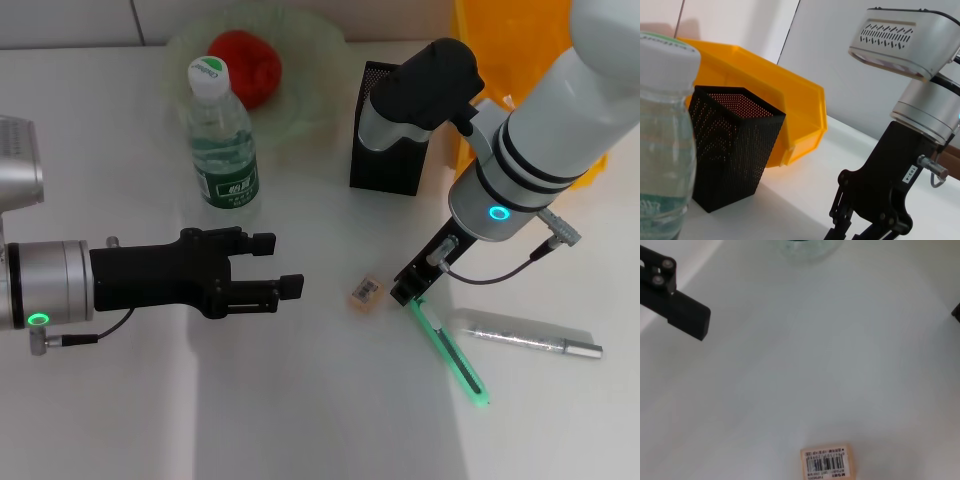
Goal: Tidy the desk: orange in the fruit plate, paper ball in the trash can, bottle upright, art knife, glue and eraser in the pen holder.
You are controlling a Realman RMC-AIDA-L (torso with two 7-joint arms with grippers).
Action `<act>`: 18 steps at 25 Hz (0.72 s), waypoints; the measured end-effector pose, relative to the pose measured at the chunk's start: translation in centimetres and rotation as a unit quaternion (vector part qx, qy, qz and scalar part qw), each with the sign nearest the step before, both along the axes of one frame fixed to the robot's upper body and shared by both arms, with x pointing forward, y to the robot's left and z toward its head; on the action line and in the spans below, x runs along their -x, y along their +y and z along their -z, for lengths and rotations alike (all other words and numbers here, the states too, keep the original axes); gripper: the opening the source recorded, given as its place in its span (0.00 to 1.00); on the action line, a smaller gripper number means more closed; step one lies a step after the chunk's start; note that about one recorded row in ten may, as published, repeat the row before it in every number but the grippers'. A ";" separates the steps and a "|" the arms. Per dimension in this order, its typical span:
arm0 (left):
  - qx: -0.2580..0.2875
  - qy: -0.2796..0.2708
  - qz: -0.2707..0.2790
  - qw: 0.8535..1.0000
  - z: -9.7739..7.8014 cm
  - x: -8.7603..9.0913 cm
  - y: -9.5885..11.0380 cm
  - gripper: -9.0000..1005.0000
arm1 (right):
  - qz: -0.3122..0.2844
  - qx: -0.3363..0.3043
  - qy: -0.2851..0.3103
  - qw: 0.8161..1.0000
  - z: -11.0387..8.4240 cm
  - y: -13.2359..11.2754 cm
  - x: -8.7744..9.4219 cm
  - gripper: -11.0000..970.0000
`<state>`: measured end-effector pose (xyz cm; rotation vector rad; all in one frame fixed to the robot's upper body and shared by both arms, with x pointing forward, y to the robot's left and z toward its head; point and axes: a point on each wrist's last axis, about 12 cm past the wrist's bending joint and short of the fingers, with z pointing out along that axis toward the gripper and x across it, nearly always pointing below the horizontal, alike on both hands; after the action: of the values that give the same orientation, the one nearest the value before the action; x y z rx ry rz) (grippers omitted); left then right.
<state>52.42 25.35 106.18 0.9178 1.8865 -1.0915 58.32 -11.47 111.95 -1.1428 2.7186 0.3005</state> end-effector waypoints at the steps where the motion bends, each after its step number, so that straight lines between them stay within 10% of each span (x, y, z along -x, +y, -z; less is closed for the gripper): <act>1: 0.000 0.000 0.000 1.000 0.0 0.0 0.0 0.78 | 0.000 0.000 -0.001 1.000 0.0 0.0 0.0 0.25; 18: -0.003 0.000 -0.008 1.000 0.1 -0.1 0.1 0.78 | 0.002 -0.019 -0.007 1.000 0.1 -0.1 0.2 0.20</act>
<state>52.48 25.41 106.04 0.9048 1.8943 -1.0783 58.15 -11.60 111.83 -1.1245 2.6920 0.3405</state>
